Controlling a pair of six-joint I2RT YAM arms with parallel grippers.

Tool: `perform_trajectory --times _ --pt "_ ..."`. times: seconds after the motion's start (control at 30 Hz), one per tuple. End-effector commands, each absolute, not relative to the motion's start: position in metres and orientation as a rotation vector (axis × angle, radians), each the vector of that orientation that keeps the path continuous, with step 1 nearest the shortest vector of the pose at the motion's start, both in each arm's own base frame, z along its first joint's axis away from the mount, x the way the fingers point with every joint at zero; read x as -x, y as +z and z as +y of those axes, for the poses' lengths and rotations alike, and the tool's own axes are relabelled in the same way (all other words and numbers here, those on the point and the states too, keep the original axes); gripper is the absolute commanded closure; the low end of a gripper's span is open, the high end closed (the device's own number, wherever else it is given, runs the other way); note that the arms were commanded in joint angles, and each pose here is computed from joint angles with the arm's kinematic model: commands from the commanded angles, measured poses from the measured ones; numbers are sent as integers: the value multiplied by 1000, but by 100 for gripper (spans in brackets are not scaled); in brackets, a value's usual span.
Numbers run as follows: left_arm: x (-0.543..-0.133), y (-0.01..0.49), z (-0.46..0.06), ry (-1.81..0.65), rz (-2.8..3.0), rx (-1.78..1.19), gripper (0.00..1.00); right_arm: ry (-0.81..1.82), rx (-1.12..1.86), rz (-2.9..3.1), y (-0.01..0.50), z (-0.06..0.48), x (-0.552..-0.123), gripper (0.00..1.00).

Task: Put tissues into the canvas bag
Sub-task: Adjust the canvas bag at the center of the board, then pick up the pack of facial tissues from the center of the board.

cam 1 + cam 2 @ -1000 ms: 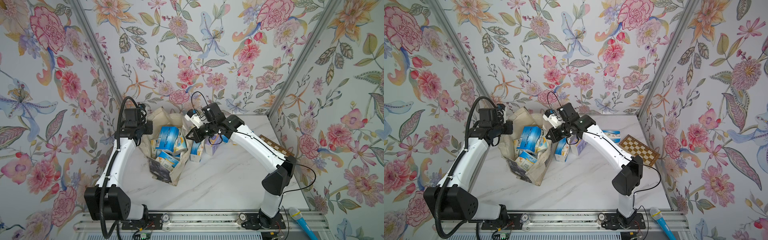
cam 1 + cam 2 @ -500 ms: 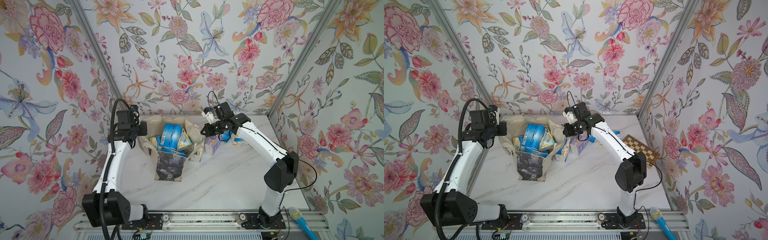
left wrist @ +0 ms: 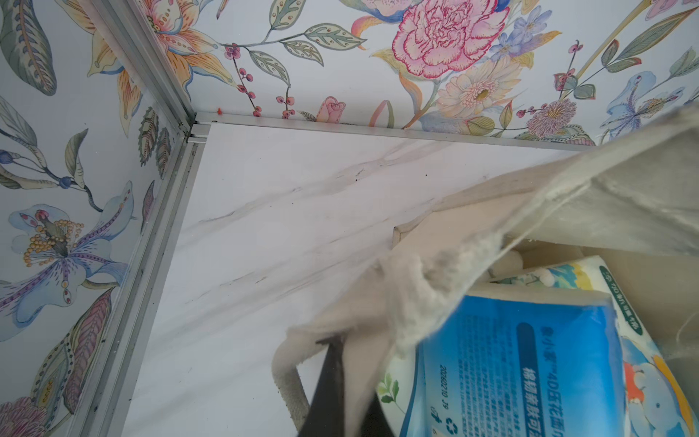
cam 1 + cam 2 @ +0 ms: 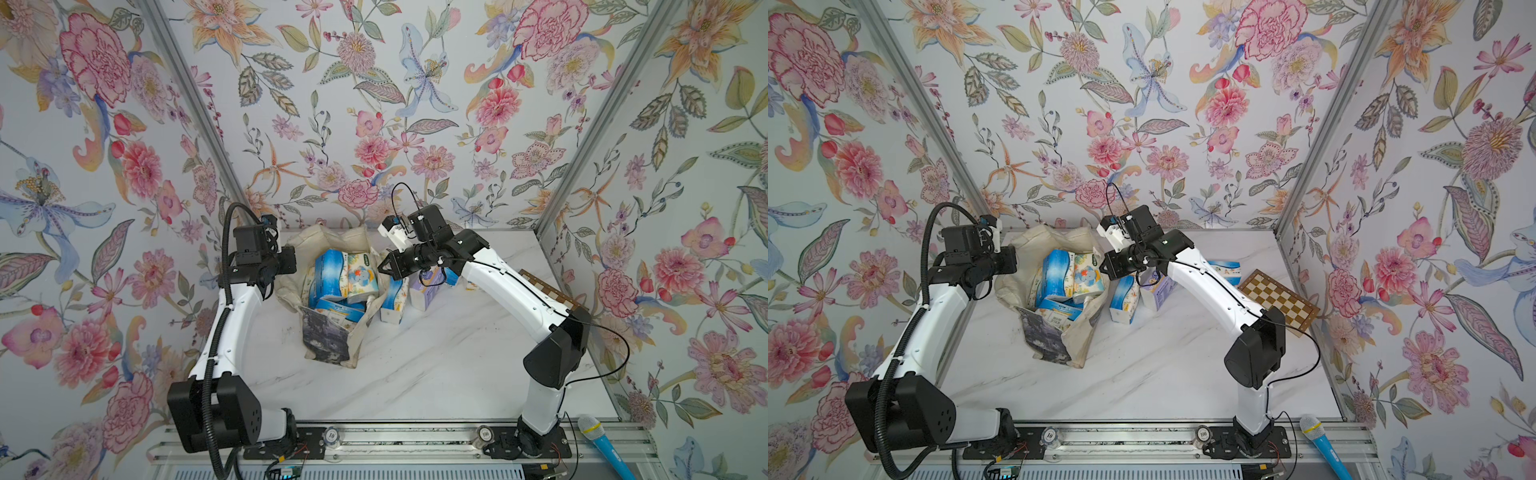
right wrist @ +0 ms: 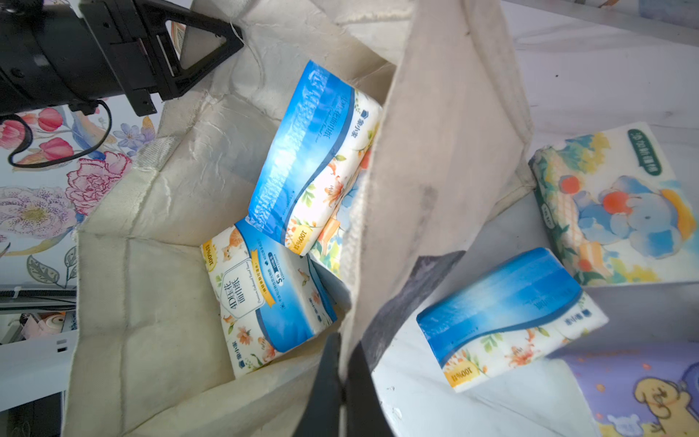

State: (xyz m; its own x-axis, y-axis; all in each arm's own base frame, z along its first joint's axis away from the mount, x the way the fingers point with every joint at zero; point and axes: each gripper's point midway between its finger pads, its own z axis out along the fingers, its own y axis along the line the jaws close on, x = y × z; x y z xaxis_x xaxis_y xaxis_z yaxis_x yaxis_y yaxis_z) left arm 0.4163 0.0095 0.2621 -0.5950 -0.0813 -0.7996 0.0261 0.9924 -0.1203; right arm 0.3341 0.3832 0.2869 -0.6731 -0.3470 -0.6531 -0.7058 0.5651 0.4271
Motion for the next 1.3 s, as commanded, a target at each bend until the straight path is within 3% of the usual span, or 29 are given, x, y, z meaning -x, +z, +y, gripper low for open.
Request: perform_trajectory --times 0.0,0.2,0.43,0.53,0.73,0.8,0.97,1.13,1.27 --pt "-425 272 -3 -201 2148 31 100 966 857 2195 312 386 -342 100" --pt "-436 246 -33 -120 2279 -74 100 961 848 2190 311 385 -347 98" --pt "-434 258 -30 -100 2233 -46 100 923 795 2199 311 369 -357 91" --pt "-430 258 -28 -93 2232 -36 100 905 756 2180 318 358 -363 80" --pt "-420 259 -26 -92 2224 -18 100 816 612 2173 326 312 -389 45" --pt "-418 260 -26 -89 2221 -17 100 762 565 2182 324 294 -398 39" --pt "-414 260 -24 -77 2220 -15 100 476 296 2267 296 206 -440 19" --pt "-413 260 -24 -81 2212 -16 100 238 44 2386 240 118 -476 18" --pt "-412 260 -24 -83 2210 -17 100 162 -50 2427 213 81 -502 18"
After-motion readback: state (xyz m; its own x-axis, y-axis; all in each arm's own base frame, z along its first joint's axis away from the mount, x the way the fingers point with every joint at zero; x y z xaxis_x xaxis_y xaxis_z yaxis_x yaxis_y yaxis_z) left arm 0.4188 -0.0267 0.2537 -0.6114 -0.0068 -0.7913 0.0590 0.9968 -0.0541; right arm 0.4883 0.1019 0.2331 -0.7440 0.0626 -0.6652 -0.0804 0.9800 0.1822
